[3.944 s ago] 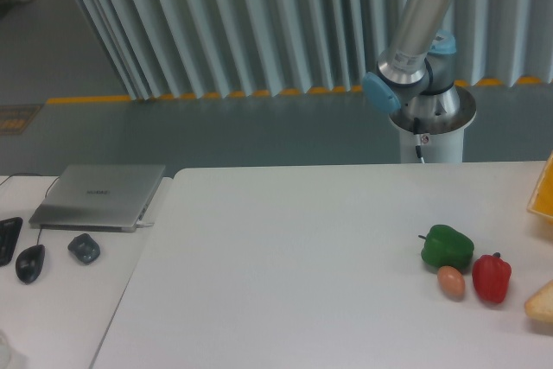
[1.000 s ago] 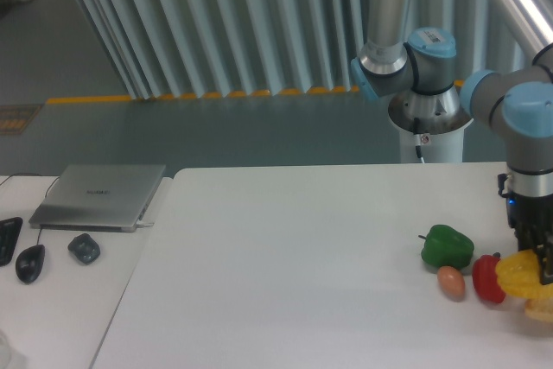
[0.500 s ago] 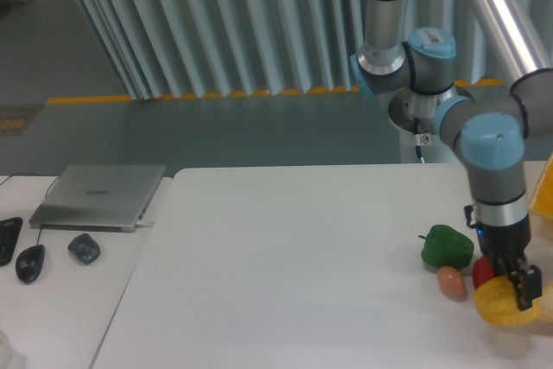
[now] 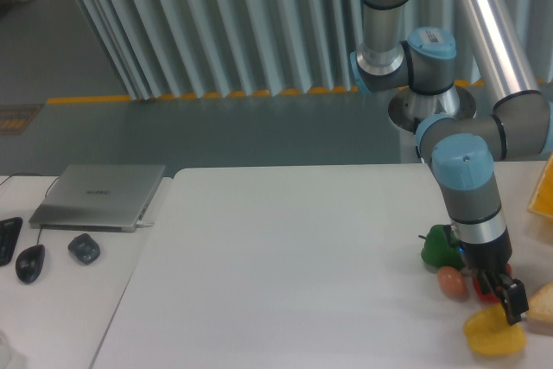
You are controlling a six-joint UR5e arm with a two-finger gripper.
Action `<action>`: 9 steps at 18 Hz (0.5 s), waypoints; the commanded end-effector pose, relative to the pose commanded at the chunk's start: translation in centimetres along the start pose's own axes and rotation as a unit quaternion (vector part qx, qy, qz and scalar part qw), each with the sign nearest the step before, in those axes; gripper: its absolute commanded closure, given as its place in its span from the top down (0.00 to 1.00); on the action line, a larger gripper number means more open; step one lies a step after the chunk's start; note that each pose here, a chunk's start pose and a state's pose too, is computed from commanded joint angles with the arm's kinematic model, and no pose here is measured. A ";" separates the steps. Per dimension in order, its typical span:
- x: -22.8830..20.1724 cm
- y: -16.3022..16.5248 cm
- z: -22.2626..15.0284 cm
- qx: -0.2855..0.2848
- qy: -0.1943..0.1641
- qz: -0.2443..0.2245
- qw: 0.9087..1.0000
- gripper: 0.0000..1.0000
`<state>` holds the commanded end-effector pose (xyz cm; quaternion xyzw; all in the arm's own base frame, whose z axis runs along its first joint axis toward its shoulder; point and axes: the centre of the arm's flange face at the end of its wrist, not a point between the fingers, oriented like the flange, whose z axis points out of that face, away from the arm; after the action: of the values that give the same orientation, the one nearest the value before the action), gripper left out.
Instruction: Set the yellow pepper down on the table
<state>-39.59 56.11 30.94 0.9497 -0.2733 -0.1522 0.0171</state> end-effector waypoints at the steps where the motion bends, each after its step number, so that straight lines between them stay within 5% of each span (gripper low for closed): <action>1: 0.0 0.0 -0.1 0.000 -0.001 0.000 1.000 1.00; 4: 0.7 1.8 -3.7 0.005 -0.014 -0.005 1.000 1.00; 8: 1.5 2.9 -5.1 0.031 0.014 -0.013 0.999 1.00; 9: 1.5 3.7 -5.6 0.024 0.044 -0.013 0.999 1.00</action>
<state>-38.62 51.90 36.26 0.9592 -0.2631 -0.1036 0.0042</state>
